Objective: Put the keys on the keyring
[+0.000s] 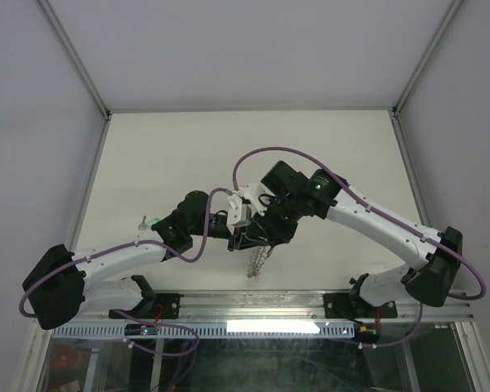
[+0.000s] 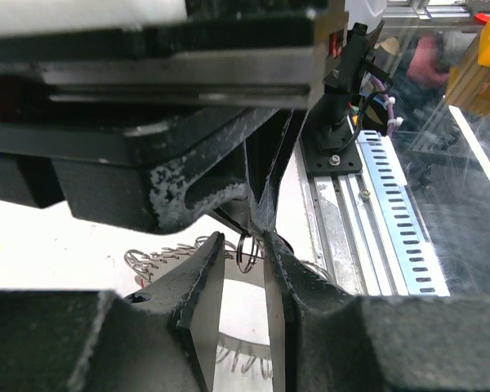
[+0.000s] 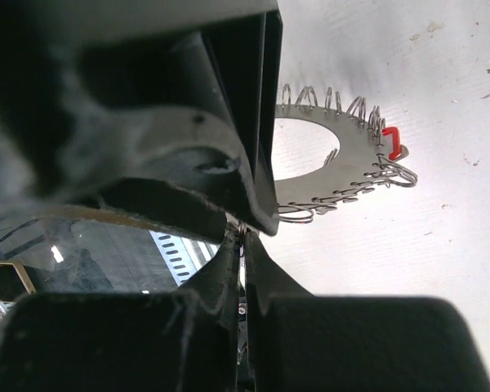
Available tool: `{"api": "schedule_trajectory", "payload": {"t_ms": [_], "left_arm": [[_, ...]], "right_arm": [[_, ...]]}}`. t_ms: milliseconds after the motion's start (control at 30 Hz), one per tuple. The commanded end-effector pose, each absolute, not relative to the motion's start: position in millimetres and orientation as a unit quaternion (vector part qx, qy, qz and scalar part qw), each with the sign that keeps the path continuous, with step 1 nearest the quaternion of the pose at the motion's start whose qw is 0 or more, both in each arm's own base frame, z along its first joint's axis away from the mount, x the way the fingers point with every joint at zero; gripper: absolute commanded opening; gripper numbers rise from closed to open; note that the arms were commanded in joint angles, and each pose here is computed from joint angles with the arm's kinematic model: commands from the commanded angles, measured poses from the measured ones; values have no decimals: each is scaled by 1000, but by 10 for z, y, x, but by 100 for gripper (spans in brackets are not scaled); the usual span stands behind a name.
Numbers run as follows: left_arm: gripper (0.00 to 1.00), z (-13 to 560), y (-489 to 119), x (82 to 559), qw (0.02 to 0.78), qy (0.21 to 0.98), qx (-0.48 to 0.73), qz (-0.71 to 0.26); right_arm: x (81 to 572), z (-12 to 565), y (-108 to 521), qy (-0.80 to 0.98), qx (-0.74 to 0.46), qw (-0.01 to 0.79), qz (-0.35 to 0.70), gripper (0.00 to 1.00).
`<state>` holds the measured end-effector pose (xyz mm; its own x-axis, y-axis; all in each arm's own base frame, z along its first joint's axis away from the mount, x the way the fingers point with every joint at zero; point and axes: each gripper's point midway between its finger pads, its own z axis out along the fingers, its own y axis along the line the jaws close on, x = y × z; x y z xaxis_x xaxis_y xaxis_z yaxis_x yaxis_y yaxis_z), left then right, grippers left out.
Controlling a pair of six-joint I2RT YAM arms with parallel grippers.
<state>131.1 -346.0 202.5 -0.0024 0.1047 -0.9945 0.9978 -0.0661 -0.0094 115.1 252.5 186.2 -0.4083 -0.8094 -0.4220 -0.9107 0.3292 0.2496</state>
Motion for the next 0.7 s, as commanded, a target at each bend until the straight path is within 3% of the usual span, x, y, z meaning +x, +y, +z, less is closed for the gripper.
{"api": "schedule_trajectory", "payload": {"t_ms": [0, 233, 433, 533, 667], "left_arm": [[24, 2173, -3501, 1294, 462, 483, 561, -488], [22, 2161, -3480, 1294, 458, 485, 571, -479], [12, 2177, -3515, 1296, 454, 481, 573, -483], [0, 2180, -3534, 1293, 452, 478, 575, -486], [0, 2175, -3537, 1312, 454, 482, 573, -483]], "right_arm": [[1216, 2101, 2660, 797, -529, 155, 247, 0], [1202, 2088, 2612, 798, -530, 154, 242, 0], [1203, 2087, 2638, 797, -529, 155, 246, 0], [1208, 2093, 2646, 797, -529, 157, 247, 0], [1208, 2119, 2652, 794, -529, 164, 251, 0]]}}
